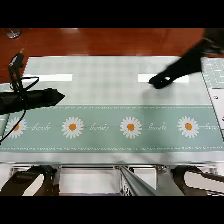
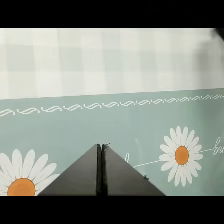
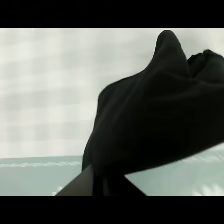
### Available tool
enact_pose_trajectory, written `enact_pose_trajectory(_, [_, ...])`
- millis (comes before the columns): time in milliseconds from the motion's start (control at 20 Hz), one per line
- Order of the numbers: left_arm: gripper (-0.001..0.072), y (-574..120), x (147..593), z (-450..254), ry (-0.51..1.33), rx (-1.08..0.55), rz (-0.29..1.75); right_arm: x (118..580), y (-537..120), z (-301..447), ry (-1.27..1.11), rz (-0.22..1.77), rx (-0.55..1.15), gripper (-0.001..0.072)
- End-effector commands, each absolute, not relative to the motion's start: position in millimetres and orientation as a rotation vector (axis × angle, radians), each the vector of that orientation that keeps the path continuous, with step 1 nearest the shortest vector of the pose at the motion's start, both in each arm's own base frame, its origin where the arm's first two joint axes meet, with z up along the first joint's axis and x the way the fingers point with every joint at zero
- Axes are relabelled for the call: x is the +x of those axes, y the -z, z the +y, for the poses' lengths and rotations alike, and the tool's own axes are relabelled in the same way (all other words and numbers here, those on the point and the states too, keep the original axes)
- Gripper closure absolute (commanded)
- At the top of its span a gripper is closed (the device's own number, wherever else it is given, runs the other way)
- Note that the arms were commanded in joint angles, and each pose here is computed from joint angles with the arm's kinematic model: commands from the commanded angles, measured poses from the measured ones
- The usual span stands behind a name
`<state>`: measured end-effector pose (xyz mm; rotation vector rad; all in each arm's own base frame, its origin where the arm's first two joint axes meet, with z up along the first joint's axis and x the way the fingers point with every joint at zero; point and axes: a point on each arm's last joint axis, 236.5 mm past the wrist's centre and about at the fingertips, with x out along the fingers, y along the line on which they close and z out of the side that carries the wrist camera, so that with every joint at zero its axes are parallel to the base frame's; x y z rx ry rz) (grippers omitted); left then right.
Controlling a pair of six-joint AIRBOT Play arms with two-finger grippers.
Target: Fold the shirts.
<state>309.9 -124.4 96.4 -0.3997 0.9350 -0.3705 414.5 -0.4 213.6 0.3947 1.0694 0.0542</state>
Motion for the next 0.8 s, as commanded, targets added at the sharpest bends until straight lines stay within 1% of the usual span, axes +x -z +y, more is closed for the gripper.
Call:
enact_pose_trajectory(0, [0.0674, -96.2, 309.9, -124.5, 0.371, -0.399, 0.935, 350.7, -202.7, -83.9, 0.232, 1.159, 0.473, 0.0694])
enact_pose_trajectory(150, [0.0674, -96.2, 309.9, -124.5, 0.371, -0.399, 0.936, 289.5, -169.8, -132.1, 0.465, 1.209, 0.565, 0.0694])
enact_pose_trajectory(300, [0.0674, -96.2, 309.9, -124.5, 0.371, -0.399, 0.936, 201.4, -133.7, -181.3, 0.817, 1.259, 0.617, 0.0694])
enact_pose_trajectory(400, [0.0673, -96.6, 309.8, -125.0, 0.372, -0.402, 0.935, 139.9, -110.8, -198.3, 1.022, 1.294, 0.622, 0.0694])
enact_pose_trajectory(500, [0.0673, -97.7, 309.6, -126.8, 0.378, -0.412, 0.934, 100.7, -84.9, -199.2, 1.115, 1.300, 0.627, 0.0693])
enact_pose_trajectory(550, [0.0674, -98.2, 309.6, -127.6, 0.380, -0.416, 0.934, 86.6, -69.7, -196.6, 1.148, 1.296, 0.648, 0.0589])
enact_pose_trajectory(600, [0.0673, -98.1, 309.6, -127.7, 0.380, -0.416, 0.934, 77.5, -56.2, -193.4, 1.165, 1.304, 0.672, 0.0267])
enact_pose_trajectory(650, [0.0674, -98.2, 309.8, -127.6, 0.380, -0.416, 0.933, 76.6, -47.4, -192.4, 1.151, 1.313, 0.682, 0.0075])
enact_pose_trajectory(700, [0.0674, -100.1, 314.0, -126.5, 0.377, -0.413, 0.914, 90.5, -45.0, -196.1, 1.096, 1.290, 0.669, 0.0086])
enact_pose_trajectory(750, [0.0674, -105.2, 322.4, -124.8, 0.379, -0.392, 0.875, 119.5, -47.7, -196.2, 1.004, 1.226, 0.679, 0.0091])
